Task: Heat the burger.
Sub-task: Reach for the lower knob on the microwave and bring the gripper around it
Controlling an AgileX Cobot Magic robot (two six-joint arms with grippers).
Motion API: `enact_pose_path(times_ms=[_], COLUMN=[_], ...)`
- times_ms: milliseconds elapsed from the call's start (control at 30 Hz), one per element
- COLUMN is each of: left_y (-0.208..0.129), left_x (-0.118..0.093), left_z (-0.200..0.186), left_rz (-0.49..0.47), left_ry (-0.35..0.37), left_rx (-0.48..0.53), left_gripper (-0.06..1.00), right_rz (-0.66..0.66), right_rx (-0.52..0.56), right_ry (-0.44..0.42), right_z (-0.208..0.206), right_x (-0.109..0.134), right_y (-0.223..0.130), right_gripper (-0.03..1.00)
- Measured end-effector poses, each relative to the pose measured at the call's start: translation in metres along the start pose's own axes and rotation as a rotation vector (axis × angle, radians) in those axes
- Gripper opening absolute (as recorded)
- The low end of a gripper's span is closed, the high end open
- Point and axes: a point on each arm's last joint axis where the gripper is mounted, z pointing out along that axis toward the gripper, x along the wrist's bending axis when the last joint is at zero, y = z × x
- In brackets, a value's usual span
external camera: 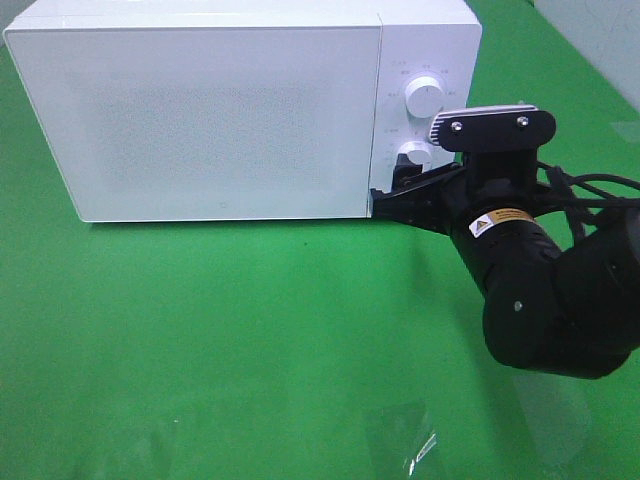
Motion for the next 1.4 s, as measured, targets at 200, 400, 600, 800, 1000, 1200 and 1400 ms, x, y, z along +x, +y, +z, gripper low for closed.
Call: enact_pose_path(times_ms=[200,400,600,800,1000,1200,1400], left_y=[0.0,0.0,0.0,0.0,0.0,0.0,0.0], left_x=[0.0,0.0,0.0,0.0,0.0,0.0,0.0], left_z=[0.0,0.0,0.0,0.0,0.0,0.0,0.0], left_rz=[0.0,0.0,0.0,0.0,0.0,0.0,0.0], left_ry=[0.0,0.0,0.0,0.0,0.0,0.0,0.0], left_rx=[0.0,0.0,0.0,0.0,0.0,0.0,0.0], left_gripper=[0.99,0.99,0.99,0.99,0.99,0.99,0.99], right_rz=[0.0,-0.01,-0.012,-0.015,-0.016,-0.001,0.011], right_rx=[0.0,0.012,0.009,-0.012,-0.019,-0.013,-0.013], right_ry=[0.001,0.0,-0.013,-0.006,0.0,-0.014,-0.018], right_z=[0.009,0.019,0.032,0.047,0.049,0.054,0.055], right_x=[0.007,0.015,0.015,0.016,0.017,0.01,0.007], right_y=[-0.004,-0.015,-0.02,-0.022,-0.021,-0.024,-0.024], right_gripper=[0.76,0.76,0.76,0.76,0.76,0.76,0.76])
